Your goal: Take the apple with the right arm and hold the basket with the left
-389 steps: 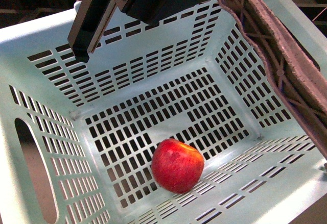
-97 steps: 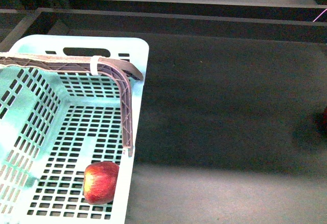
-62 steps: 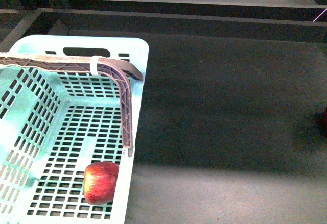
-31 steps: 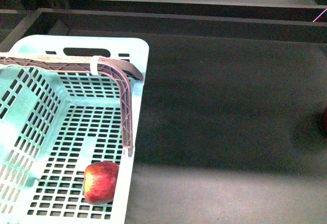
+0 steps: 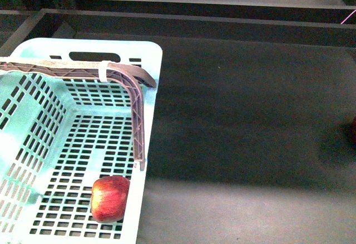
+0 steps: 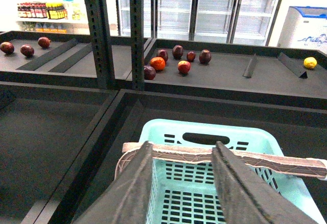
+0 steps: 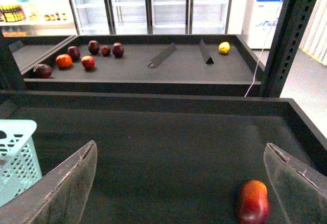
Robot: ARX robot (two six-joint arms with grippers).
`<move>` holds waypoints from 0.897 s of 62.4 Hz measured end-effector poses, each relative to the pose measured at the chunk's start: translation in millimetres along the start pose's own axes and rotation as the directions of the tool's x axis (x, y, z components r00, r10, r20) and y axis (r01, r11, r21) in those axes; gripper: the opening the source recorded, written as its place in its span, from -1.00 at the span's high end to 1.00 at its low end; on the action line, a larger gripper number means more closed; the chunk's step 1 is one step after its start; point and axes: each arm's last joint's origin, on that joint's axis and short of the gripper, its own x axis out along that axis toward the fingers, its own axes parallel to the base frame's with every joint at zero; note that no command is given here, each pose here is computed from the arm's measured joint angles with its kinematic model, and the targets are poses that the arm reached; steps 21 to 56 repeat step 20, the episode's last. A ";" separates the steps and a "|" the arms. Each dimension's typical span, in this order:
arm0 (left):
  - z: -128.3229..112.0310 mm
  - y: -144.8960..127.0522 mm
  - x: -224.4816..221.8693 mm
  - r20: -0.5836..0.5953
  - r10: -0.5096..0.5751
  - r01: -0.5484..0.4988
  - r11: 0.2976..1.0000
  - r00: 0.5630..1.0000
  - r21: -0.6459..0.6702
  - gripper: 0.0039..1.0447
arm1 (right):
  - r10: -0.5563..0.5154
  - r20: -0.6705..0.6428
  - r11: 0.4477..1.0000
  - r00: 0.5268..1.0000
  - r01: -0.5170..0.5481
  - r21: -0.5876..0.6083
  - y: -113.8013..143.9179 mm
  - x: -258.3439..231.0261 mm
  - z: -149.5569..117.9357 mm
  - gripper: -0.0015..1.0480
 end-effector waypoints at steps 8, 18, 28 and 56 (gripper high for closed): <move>0.0 0.0 0.0 0.000 0.000 0.000 1.000 1.000 0.000 -0.24 | 0.000 0.000 1.000 1.000 0.000 0.000 0.0 0.0 0.0 -0.83; 0.0 0.0 0.0 0.000 0.000 0.000 1.000 1.000 0.000 -0.84 | 0.000 0.000 1.000 1.000 0.000 0.000 0.0 0.0 0.0 -0.83; 0.0 0.0 0.0 0.000 0.000 0.000 1.000 1.000 0.001 -0.90 | 0.000 0.000 1.000 1.000 0.000 0.000 0.0 0.0 0.0 -0.83; 0.0 0.0 0.0 0.000 0.000 0.000 1.000 1.000 0.001 -0.90 | 0.000 0.000 1.000 1.000 0.000 0.000 0.0 0.0 0.0 -0.83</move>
